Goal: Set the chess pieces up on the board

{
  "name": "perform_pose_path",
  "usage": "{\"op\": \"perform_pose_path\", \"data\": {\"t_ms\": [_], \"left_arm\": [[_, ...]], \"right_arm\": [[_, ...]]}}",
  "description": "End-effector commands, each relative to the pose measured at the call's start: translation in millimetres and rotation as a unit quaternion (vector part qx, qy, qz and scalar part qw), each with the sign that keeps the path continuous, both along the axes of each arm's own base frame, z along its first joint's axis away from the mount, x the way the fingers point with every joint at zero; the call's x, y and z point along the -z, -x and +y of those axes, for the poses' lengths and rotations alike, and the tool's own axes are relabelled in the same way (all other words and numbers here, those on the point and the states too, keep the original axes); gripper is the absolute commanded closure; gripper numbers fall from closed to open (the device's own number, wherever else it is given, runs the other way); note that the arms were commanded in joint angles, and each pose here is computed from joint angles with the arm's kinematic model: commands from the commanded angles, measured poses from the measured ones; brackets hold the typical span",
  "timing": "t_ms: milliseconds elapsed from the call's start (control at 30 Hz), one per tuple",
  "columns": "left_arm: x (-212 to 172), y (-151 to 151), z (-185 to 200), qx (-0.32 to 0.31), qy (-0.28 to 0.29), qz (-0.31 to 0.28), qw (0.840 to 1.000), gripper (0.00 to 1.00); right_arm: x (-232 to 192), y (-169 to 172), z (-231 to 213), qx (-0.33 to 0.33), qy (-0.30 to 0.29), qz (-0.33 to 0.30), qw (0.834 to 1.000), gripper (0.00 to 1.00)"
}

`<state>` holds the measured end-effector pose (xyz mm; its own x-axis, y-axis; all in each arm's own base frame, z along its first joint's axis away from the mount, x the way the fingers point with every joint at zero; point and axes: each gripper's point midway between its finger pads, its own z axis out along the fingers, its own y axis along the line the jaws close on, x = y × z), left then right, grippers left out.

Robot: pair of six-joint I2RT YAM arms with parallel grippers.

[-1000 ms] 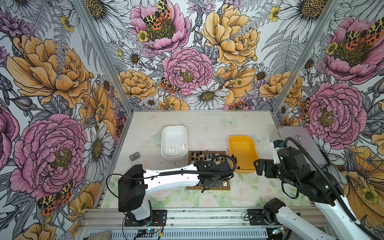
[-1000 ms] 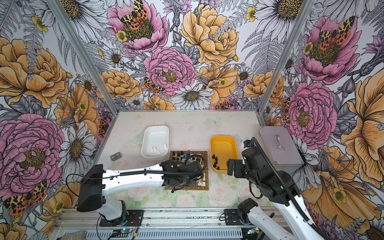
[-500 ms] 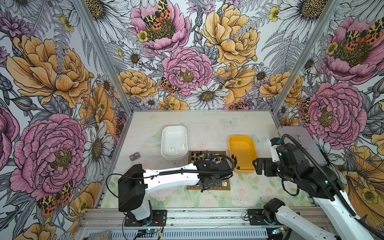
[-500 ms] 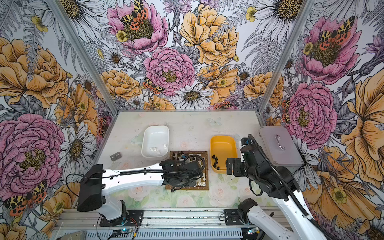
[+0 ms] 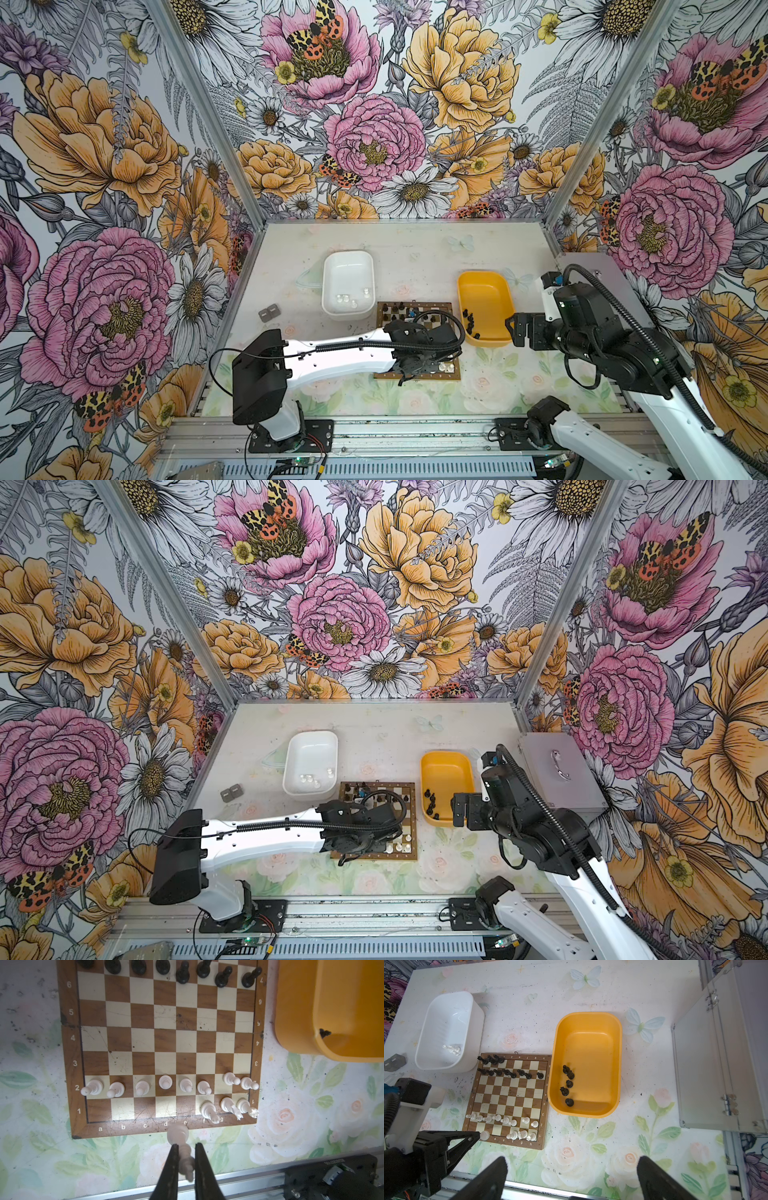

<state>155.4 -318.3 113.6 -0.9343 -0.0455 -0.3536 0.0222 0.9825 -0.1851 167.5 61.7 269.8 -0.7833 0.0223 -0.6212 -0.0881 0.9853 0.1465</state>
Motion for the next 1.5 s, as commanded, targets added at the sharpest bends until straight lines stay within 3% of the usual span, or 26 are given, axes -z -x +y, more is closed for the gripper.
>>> {"op": "perform_pose_path", "data": {"t_ms": [0,633,1467], "left_arm": [[0.4,-4.9,1.1,0.013,-0.013,-0.026,1.000,0.88],[24.2,-5.7,-31.9,0.042,-0.006,-0.014,0.999,0.87],[38.3,-3.3,-23.8,0.044,-0.013,-0.002,0.999,0.87]], "right_arm": [[-1.8,2.8,-5.4,0.014,-0.005,-0.016,1.000,0.00],[5.5,11.8,-13.0,0.021,-0.004,-0.022,1.000,0.00],[4.5,12.1,-17.2,0.027,0.003,-0.025,0.999,0.00]]}}
